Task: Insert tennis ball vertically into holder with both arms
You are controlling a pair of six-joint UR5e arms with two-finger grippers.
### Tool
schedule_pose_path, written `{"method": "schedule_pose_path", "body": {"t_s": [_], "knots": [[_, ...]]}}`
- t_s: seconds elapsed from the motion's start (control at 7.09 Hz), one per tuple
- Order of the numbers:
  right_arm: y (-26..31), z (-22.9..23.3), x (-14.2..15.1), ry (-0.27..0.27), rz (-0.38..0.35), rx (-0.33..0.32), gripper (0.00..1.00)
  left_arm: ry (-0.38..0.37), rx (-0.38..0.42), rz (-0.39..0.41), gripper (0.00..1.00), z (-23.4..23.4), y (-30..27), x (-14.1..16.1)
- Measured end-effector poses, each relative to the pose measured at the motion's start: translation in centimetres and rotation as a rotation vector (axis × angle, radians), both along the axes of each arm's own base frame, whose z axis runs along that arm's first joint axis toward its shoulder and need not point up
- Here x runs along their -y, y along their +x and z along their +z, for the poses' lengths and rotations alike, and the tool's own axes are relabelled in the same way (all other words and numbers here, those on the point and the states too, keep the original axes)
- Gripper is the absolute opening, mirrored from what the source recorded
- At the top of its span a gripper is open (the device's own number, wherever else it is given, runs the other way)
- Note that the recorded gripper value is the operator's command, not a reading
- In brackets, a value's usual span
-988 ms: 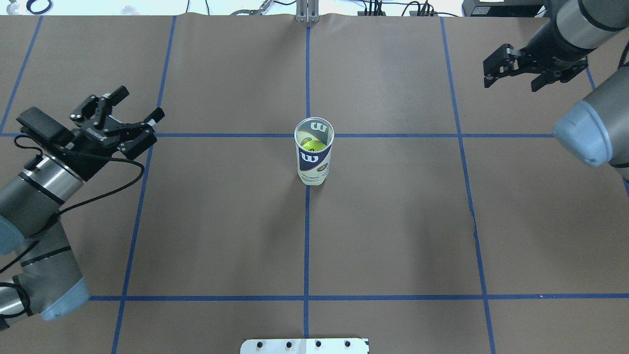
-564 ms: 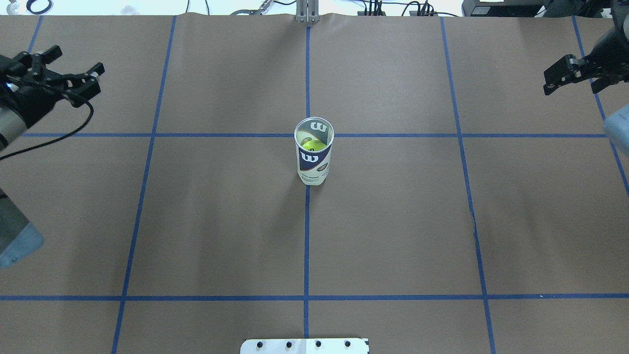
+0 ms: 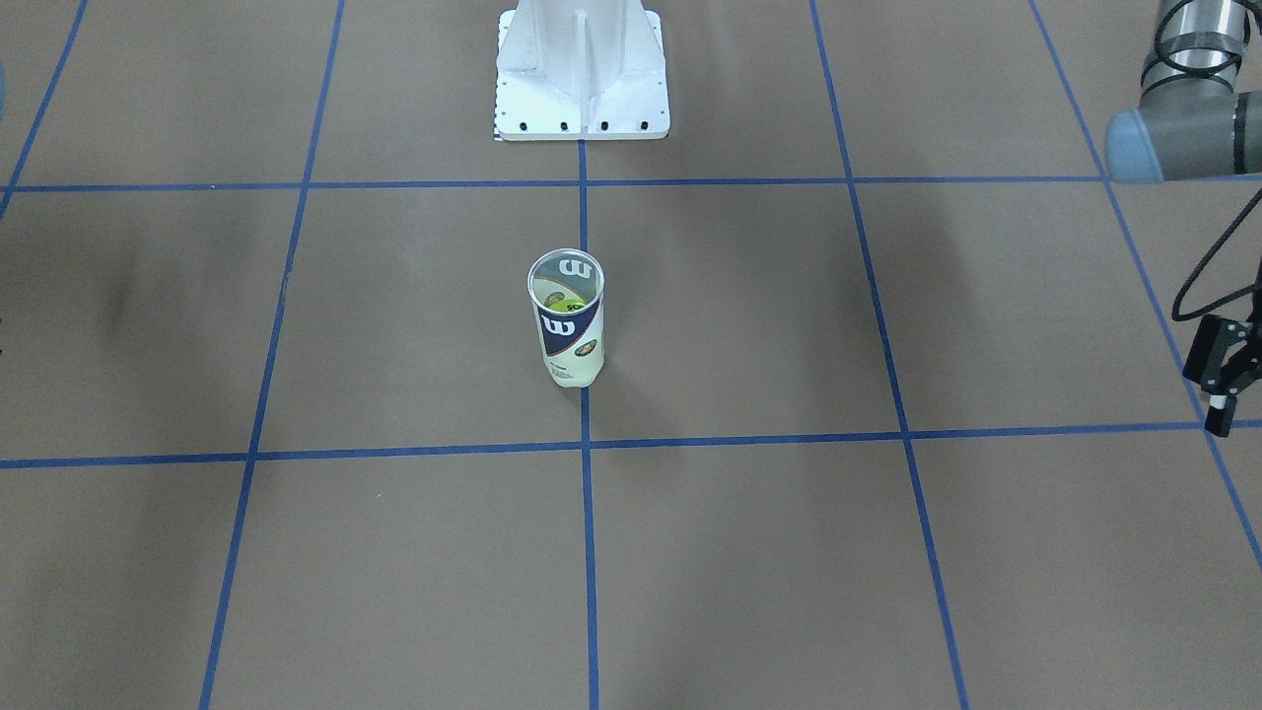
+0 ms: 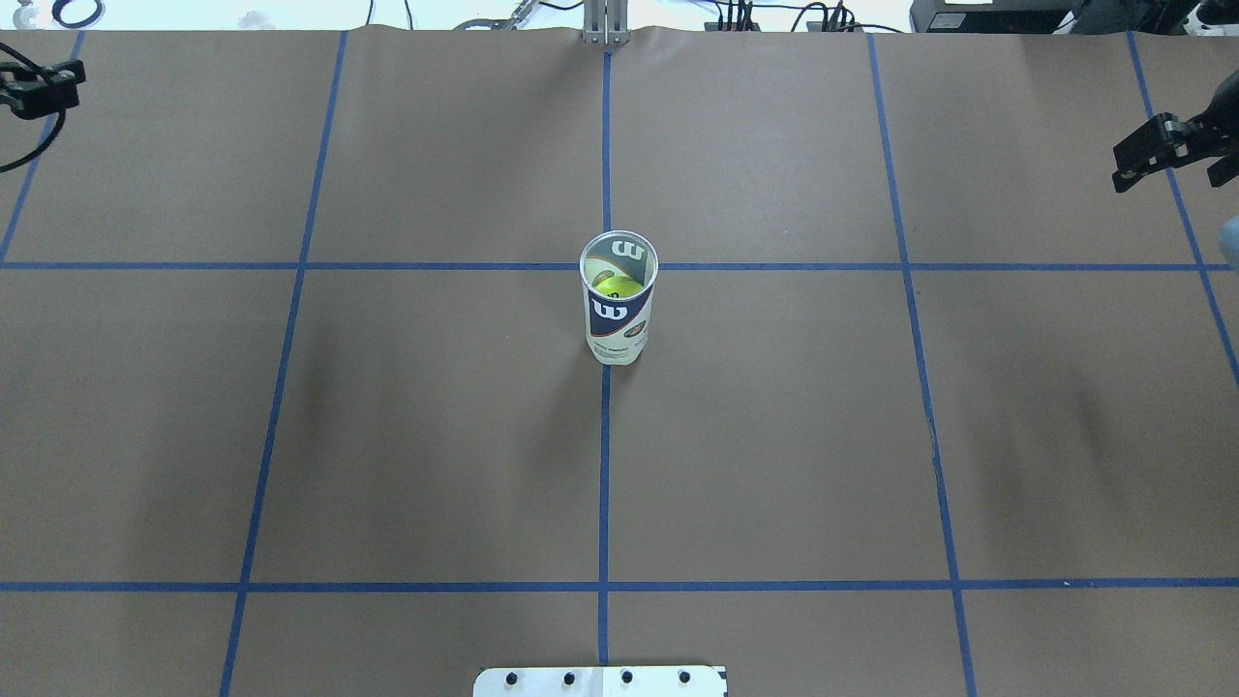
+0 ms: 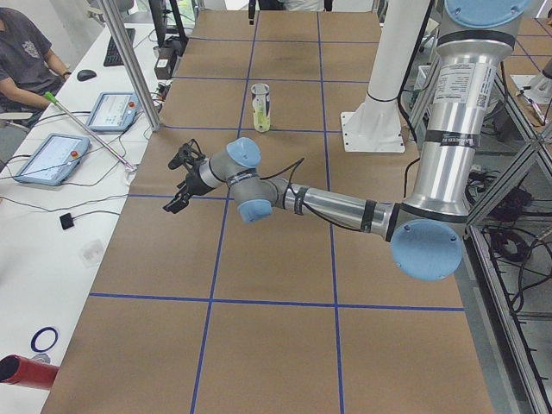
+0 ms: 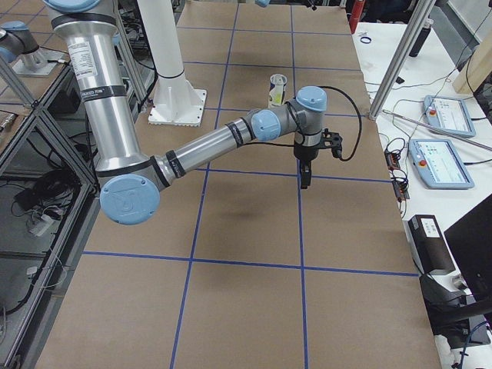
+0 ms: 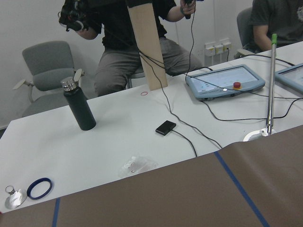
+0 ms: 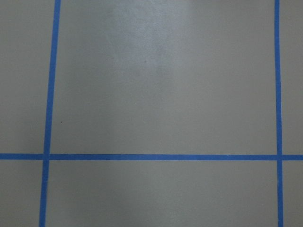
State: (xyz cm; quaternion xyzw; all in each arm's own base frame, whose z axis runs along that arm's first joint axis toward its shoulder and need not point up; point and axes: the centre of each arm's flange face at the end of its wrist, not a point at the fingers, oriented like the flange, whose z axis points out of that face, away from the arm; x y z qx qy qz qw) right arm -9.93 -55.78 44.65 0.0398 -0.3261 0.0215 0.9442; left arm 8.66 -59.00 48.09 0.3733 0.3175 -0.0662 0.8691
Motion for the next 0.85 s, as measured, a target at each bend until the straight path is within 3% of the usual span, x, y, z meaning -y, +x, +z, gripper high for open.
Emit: {"method": "schedule_pose_path", "body": {"t_s": [0.14, 0.28, 0.42, 0.56, 0.85], "knots": [[0.6, 0.7, -0.2, -0.011, 0.008, -0.004, 1.0, -0.161, -0.025, 0.05, 0.98, 0.3, -1.8, 1.1], [1.3, 1.3, -0.4, -0.011, 0.013, -0.006, 1.0, -0.267, -0.041, 0.09, 0.97, 0.4, -3.0, 1.7], [2.2, 2.4, -0.7, 0.008, 0.001, -0.001, 1.0, -0.323, -0.049, 0.131, 0.94, 0.8, -4.0, 1.8], [3.3, 3.6, -0.8, 0.023, -0.024, 0.02, 1.0, -0.376, -0.071, 0.161, 0.99, 1.6, -4.7, 1.6], [5.7, 6.0, -1.0, 0.038, -0.081, 0.081, 1.0, -0.489, -0.131, 0.203, 0.99, 3.7, -5.6, 1.2]]}}
